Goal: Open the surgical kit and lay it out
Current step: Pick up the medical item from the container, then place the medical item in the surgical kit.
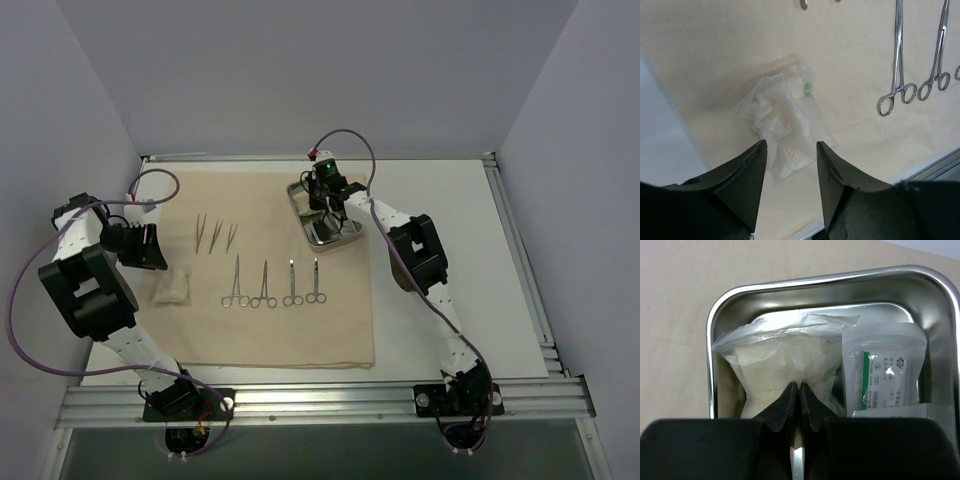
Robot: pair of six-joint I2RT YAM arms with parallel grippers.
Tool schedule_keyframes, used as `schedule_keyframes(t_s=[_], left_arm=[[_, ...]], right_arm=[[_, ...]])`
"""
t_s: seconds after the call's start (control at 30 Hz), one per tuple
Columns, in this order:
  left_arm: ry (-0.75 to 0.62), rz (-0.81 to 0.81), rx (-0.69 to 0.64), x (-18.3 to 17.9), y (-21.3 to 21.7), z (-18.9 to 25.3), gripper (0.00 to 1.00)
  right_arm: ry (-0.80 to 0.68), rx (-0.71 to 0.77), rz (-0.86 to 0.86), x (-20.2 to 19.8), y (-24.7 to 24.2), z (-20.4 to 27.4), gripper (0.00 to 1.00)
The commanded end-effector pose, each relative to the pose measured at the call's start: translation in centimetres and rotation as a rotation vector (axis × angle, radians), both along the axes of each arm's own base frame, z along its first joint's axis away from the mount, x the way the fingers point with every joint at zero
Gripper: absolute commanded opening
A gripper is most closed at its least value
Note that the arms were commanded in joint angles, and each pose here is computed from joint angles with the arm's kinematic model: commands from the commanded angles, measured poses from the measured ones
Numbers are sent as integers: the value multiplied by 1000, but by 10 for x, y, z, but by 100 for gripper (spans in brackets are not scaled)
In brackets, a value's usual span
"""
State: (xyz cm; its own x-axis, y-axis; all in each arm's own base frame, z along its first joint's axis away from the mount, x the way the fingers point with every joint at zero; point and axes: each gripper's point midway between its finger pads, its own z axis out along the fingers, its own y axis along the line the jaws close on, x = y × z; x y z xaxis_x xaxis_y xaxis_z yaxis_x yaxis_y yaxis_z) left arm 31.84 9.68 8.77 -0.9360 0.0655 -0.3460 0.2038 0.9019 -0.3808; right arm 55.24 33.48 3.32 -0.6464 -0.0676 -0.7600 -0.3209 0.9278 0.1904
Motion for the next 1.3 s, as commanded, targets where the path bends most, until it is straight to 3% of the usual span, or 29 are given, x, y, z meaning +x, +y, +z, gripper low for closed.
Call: schedule_keyframes(t_s=[0.0, 0.27, 0.4, 0.6, 0.77, 0.93, 1.27], left_arm=[[-94, -21, 24, 10, -5, 37, 53], [-130, -43, 29, 13, -16, 55, 54], [-185, -69, 5, 20, -34, 74, 59], [-305, -112, -19, 45, -78, 111, 68], [-425, -62, -215, 74, -124, 156, 82], [-469, -115, -270, 92, -166, 166, 84], [-525, -35, -241, 123, -170, 158, 80]], right_arm=[[-155, 71, -13, 2, 4, 95, 0], [-374, 206, -88, -11, -5, 196, 0], [-444, 271, -102, -34, 10, 214, 0], [-473, 331, -130, -51, 30, 219, 0], [-496, 398, -89, -93, 77, 219, 0], [-469, 433, -20, -114, 114, 219, 0], [-422, 494, 91, -142, 150, 216, 0]])
